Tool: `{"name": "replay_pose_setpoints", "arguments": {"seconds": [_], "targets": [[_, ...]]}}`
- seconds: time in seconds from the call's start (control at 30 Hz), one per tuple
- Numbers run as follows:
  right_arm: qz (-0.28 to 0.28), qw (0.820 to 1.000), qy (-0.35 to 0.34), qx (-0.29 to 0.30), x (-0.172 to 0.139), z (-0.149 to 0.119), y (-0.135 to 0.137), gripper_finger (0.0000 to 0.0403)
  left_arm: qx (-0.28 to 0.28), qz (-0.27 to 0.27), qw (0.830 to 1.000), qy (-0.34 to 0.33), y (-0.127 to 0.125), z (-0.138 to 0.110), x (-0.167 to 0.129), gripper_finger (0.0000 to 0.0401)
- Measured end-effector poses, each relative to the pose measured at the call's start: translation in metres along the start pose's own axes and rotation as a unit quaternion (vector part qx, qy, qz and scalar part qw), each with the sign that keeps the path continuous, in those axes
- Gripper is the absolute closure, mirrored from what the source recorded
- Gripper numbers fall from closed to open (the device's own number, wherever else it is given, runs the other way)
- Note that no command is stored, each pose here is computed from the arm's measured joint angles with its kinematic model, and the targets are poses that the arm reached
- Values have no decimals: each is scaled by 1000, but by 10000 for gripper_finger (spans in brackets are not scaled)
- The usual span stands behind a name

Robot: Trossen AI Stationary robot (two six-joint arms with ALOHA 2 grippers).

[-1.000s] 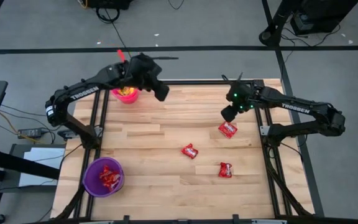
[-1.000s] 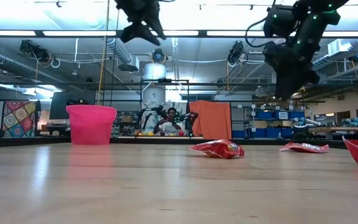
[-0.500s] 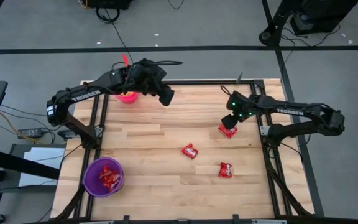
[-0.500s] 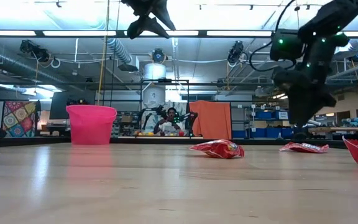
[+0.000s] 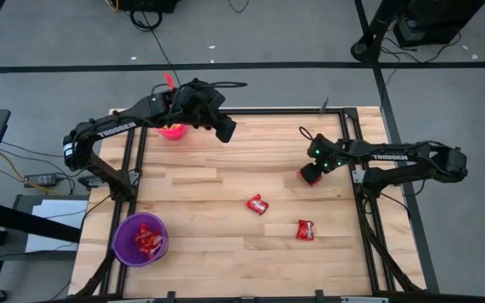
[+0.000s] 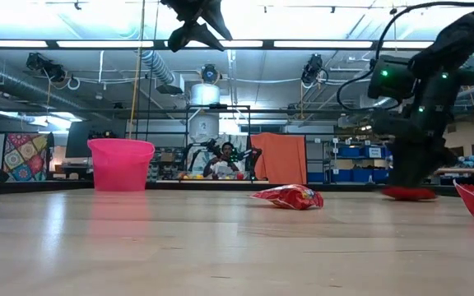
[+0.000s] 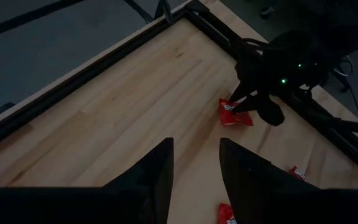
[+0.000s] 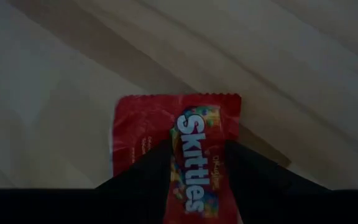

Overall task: Sort candy by brand, put in halloween buckets
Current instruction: Put the red candy into the violet bucket

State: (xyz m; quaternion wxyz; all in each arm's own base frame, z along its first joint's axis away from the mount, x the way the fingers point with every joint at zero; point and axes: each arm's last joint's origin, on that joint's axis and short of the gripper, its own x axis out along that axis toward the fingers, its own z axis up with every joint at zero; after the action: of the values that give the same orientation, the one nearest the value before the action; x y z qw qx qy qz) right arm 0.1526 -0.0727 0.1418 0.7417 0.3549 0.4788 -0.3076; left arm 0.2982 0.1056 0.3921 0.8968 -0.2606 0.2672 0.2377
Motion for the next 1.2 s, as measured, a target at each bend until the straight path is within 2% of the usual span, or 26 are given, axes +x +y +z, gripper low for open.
{"name": "replay_pose_setpoints", "arguments": {"seconds": [0.3,0.4,0.53,0.73,0.8,1.0,1.2], "targets": [[-2,1000,-5,14,9,-9,-6,241,-1,0,1000,0,0,0,0,265],[-5,1000,0,25,11,-12,-8,253,-1,0,1000,0,0,0,0,265],[-11,1000,-4,26,12,-12,-9,295,-1,0,1000,0,0,0,0,265],[-12,1000,-10,25,12,-11,-9,385,-8,-1,1000,-2,0,0,0,265],[-10,1000,-11,22,12,-11,-8,393,-9,-4,1000,-8,-1,2,0,265],[15,1000,-10,17,4,0,0,399,-10,-11,1000,-24,-2,5,0,265],[98,993,-59,-21,-27,30,24,400,-19,-3,999,-37,5,13,-5,265]]}}
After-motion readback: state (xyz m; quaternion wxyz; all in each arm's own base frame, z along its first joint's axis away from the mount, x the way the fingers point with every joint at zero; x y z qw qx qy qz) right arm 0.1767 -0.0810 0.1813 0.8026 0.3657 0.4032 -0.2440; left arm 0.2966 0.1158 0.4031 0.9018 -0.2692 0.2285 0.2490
